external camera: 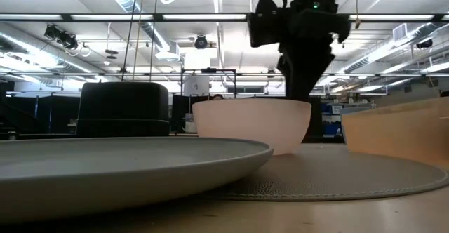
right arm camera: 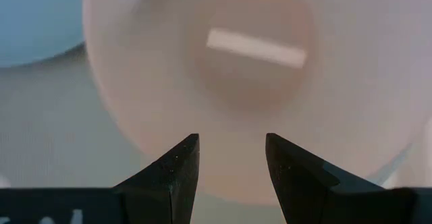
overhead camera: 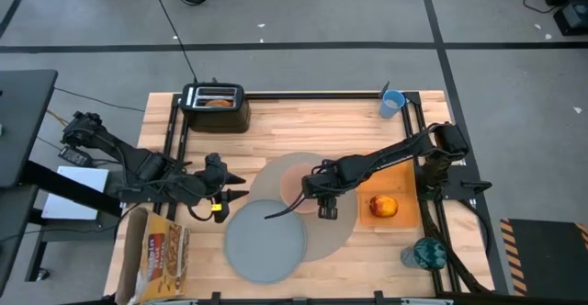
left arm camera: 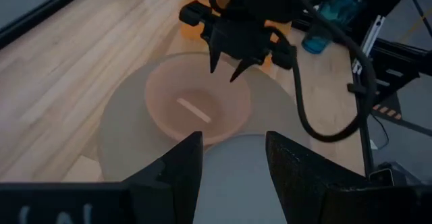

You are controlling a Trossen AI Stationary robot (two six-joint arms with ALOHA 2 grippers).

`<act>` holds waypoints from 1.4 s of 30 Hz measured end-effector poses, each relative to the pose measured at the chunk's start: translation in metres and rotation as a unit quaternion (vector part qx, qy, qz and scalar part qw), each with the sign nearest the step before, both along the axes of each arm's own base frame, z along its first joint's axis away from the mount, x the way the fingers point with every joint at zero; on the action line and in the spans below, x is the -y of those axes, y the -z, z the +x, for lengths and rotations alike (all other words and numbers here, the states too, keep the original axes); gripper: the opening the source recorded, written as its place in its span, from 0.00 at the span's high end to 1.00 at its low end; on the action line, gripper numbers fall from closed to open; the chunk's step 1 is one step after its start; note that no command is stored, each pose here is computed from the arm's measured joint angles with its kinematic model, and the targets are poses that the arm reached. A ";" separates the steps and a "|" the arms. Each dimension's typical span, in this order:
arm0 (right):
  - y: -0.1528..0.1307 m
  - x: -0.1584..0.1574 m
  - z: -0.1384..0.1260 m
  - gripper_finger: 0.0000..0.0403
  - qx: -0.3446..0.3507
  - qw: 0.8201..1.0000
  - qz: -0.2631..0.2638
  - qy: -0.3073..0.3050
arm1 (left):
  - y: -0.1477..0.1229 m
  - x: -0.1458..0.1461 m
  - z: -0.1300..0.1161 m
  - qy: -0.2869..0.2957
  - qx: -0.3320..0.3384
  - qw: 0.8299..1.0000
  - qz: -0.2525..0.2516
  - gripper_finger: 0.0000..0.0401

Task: Arrange a breakfast setting
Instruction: Adjust the light orange bowl on the gray mat, then put the red apple to the top left of the light orange bowl on the gray mat

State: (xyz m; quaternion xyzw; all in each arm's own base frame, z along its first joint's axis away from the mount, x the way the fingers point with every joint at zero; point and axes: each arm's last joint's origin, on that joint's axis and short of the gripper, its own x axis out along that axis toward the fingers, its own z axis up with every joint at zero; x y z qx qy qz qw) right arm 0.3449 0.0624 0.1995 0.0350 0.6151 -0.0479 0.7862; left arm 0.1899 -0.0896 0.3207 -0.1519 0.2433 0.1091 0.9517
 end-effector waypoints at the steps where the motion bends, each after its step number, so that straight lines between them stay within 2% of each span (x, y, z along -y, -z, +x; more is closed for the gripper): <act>1: 0.000 0.000 -0.002 0.56 -0.010 1.000 0.010 -0.003 | 0.000 0.000 0.000 0.000 0.002 1.000 -0.001 0.57; 4: -0.002 -0.002 -0.003 0.56 -0.014 0.999 0.038 -0.010 | -0.001 0.000 0.000 0.000 0.003 1.000 -0.001 0.57; 7: -0.007 -0.006 -0.001 0.56 -0.010 0.999 0.043 -0.018 | -0.001 0.000 0.000 0.001 0.004 1.000 0.000 0.57; 12: -0.014 -0.011 0.011 0.56 0.063 0.998 0.004 -0.017 | -0.001 -0.001 0.001 0.001 0.005 1.000 0.003 0.57; 14: -0.009 -0.012 0.017 0.56 0.088 0.996 -0.003 -0.016 | -0.001 -0.002 0.001 -0.003 0.005 1.000 0.004 0.57; 19: 0.012 -0.010 0.016 0.56 0.033 0.999 -0.009 -0.020 | -0.001 -0.001 0.001 -0.002 0.006 1.000 0.003 0.57; 26: 0.012 -0.015 0.011 0.56 0.000 0.997 0.069 -0.038 | -0.001 0.006 -0.002 0.014 0.006 1.000 0.000 0.57; 29: 0.011 -0.016 0.011 0.56 -0.002 0.996 0.083 -0.041 | -0.001 0.006 -0.002 0.014 0.006 1.000 0.001 0.57; 32: 0.002 -0.015 0.010 0.56 0.009 0.996 0.074 -0.039 | -0.001 0.006 -0.002 0.014 0.007 1.000 0.000 0.57; 36: -0.029 -0.011 0.004 0.56 0.032 0.998 0.038 -0.026 | -0.001 0.005 -0.002 0.013 0.006 1.000 0.001 0.57; 42: -0.077 -0.015 -0.039 0.56 0.012 1.000 0.021 0.004 | 0.000 0.007 -0.003 0.019 0.002 1.000 0.001 0.57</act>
